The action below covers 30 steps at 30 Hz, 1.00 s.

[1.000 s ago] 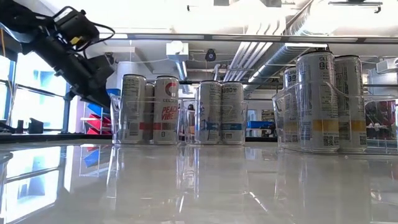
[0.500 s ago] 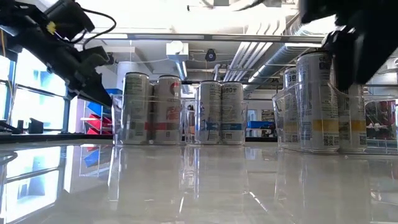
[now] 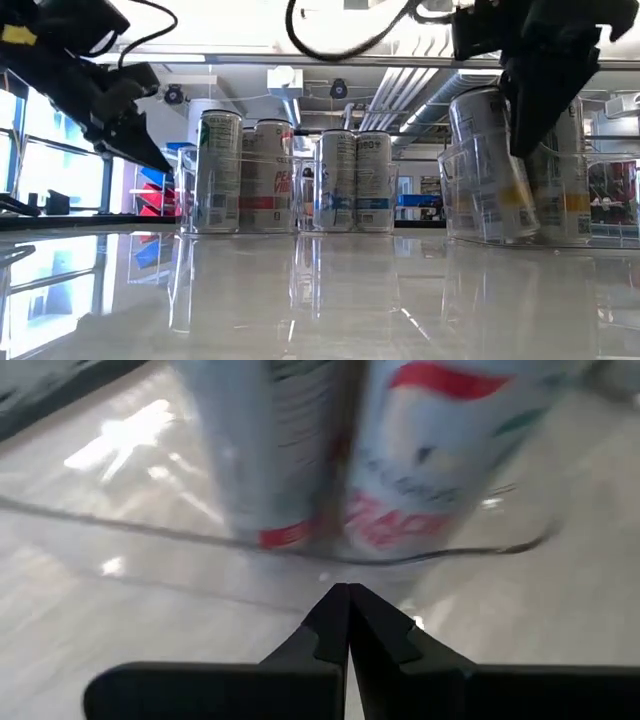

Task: Sort soda cans
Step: Move the bottom left transparent bin to the top left of the table

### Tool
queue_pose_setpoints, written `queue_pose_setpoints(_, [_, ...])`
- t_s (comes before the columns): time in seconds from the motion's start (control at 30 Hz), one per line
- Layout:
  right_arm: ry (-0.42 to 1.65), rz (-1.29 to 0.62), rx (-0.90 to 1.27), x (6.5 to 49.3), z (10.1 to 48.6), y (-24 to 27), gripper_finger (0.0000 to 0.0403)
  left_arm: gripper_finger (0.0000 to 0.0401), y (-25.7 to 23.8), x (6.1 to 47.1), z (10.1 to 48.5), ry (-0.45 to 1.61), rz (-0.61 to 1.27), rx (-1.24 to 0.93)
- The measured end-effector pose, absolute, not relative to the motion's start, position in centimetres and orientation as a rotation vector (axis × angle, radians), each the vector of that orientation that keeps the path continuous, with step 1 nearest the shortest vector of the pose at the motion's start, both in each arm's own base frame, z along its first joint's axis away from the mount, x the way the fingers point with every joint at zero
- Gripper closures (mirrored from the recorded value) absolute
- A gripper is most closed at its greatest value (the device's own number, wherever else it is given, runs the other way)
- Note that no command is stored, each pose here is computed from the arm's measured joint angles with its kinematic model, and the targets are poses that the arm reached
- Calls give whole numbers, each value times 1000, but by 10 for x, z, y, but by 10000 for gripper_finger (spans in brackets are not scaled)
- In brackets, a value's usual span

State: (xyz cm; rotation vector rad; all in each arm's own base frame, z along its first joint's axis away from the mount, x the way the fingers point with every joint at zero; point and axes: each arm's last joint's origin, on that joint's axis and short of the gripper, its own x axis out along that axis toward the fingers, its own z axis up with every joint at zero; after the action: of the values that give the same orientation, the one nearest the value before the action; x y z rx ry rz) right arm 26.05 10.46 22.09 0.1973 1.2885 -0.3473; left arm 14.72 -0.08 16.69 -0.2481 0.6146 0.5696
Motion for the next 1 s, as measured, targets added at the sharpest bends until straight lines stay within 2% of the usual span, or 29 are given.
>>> queue_pose_setpoints(0.1, [1297,-346,186,260,220,104,319,401,3,145,164,641,625,-230])
queue_pose_setpoints(0.4, [1288,-323,169,261,220,105,341,401,31,139,161,692,815,-221])
queue_pose_setpoints(0.67, [1266,-266,133,265,221,107,397,401,70,143,156,730,883,-192])
queue_pose_setpoints(1.0, [1258,-263,133,265,221,107,398,401,123,152,143,667,926,-168])
